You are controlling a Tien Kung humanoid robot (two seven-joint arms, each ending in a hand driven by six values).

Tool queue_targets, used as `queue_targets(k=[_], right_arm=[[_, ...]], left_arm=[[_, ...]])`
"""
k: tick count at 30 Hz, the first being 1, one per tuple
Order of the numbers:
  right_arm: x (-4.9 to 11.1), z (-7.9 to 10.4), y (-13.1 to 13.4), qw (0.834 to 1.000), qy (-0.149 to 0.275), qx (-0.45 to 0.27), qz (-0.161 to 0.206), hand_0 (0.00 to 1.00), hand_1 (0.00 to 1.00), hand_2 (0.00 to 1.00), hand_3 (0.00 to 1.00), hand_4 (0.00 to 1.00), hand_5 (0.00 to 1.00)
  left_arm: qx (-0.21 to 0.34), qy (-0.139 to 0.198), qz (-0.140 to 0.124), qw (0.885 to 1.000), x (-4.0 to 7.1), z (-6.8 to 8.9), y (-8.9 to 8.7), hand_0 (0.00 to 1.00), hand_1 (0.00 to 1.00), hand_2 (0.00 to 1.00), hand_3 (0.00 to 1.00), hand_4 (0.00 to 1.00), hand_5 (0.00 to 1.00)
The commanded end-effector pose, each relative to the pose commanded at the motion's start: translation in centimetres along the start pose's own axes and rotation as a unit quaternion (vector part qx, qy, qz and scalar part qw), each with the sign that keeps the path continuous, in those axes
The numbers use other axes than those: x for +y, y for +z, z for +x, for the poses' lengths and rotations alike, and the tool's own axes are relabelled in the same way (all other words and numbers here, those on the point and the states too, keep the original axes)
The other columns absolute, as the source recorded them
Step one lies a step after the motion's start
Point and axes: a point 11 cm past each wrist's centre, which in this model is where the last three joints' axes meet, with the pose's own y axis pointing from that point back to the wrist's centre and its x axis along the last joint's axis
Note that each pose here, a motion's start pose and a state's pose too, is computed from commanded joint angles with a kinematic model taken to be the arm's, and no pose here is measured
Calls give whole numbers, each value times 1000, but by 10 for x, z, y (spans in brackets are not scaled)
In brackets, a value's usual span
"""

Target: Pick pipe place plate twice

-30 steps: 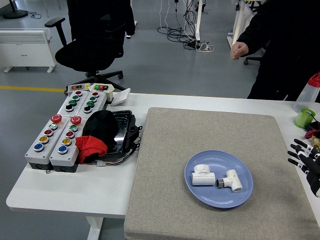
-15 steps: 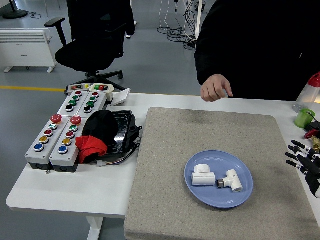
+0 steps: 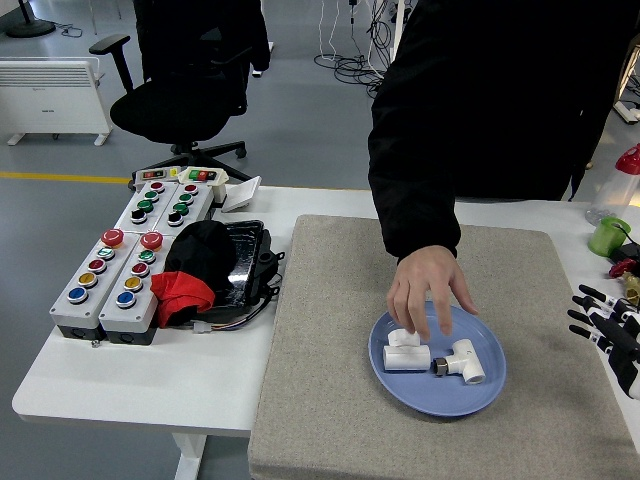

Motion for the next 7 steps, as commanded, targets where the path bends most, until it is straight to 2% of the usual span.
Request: queue_targets(k=[7], right_arm=[[1,3,3,1000,7,2,-6,777,735,771,761,494,613]], left_arm=[[-3,-2,4,1000,-1,-3,-3,653,631,633,551,389,998]])
